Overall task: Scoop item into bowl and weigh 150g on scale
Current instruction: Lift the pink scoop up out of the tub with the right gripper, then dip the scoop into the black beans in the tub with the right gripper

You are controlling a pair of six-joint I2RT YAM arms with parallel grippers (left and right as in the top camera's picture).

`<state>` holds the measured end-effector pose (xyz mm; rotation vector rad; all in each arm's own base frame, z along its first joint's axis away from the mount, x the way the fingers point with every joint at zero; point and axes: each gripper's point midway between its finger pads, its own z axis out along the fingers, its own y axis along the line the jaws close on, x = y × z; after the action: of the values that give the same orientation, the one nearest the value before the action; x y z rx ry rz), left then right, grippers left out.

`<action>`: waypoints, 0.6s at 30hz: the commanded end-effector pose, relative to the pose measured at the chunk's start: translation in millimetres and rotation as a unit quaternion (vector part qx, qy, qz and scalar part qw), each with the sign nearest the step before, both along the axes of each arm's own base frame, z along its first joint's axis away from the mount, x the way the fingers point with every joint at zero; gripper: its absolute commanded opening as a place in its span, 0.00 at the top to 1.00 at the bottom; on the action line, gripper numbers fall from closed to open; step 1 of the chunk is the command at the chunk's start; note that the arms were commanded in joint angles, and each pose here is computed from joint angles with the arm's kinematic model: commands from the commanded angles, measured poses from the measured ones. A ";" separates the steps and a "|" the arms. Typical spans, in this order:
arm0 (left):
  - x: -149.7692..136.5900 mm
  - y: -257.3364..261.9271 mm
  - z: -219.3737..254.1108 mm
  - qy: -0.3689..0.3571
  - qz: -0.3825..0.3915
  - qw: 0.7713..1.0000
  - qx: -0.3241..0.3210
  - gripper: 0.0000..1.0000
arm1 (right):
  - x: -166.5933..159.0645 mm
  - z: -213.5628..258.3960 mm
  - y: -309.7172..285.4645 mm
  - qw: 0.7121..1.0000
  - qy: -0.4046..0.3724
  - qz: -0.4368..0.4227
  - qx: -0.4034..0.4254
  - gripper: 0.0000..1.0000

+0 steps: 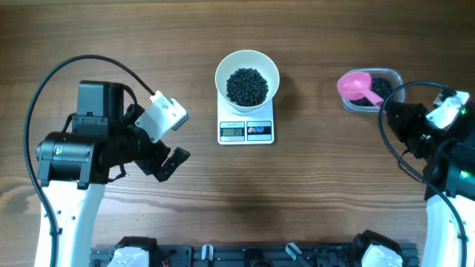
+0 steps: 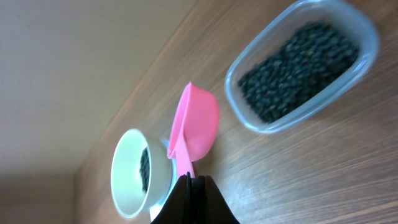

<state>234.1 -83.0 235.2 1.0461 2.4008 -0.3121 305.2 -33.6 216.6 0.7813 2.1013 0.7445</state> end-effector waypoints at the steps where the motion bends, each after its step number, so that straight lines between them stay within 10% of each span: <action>1: -0.7 -1.7 5.2 -0.006 0.000 1.000 -0.011 0.00 | -2.3 18.7 15.9 0.998 -0.036 0.060 -0.006 0.96; 18: -0.7 -1.7 5.2 -0.006 0.000 1.000 -0.011 0.00 | -23.8 65.6 -58.9 0.972 0.034 -0.077 -0.219 0.95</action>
<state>234.2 -83.0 235.2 1.0461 2.4009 -0.3116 288.7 -64.8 268.1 0.6889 2.1525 0.3751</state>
